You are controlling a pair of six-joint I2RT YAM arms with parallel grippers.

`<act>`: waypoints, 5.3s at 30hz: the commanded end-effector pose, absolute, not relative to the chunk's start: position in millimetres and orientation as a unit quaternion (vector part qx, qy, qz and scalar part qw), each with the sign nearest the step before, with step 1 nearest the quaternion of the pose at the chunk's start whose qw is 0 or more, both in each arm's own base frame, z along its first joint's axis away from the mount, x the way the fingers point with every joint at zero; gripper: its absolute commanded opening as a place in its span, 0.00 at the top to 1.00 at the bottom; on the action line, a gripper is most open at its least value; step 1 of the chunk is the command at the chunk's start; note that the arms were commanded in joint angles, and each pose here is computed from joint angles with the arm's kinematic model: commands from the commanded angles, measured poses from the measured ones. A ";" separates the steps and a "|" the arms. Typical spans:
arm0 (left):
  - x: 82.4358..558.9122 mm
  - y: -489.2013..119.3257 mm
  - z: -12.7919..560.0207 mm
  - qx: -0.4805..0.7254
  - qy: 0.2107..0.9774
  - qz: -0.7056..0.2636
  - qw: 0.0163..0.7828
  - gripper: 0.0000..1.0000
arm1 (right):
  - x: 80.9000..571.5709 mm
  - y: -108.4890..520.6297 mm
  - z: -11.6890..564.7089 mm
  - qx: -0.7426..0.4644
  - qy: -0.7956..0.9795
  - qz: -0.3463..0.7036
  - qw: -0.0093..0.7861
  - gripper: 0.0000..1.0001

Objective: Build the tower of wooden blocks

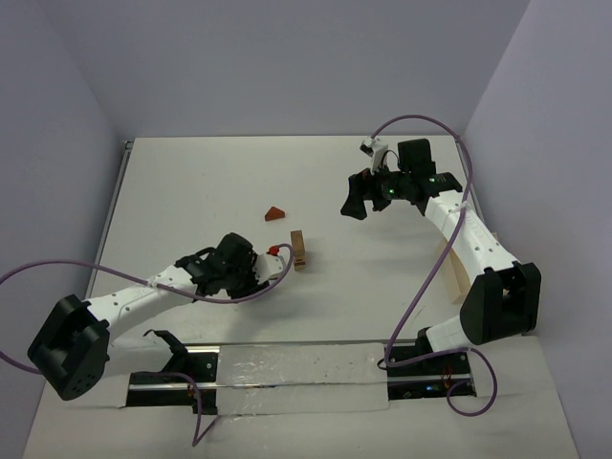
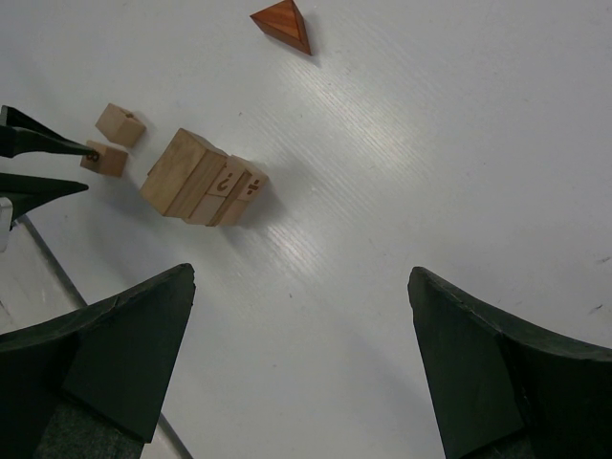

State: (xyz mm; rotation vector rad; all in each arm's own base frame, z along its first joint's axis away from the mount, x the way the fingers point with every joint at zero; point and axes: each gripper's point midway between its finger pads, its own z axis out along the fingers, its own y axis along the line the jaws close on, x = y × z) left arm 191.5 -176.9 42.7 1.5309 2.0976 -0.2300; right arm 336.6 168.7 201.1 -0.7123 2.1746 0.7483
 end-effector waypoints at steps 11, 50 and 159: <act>197.7 -169.0 26.8 0.562 0.784 -0.054 0.257 0.52 | 334.8 172.2 219.0 -0.286 0.830 0.295 0.377 0.00; 222.7 -183.9 152.7 0.450 0.799 -0.158 0.366 0.01 | 333.0 174.4 218.6 -0.288 0.829 0.299 0.375 0.00; 239.1 -190.4 305.2 0.487 0.602 -0.282 0.566 1.00 | 260.5 244.2 316.5 -0.245 0.679 0.650 0.236 0.00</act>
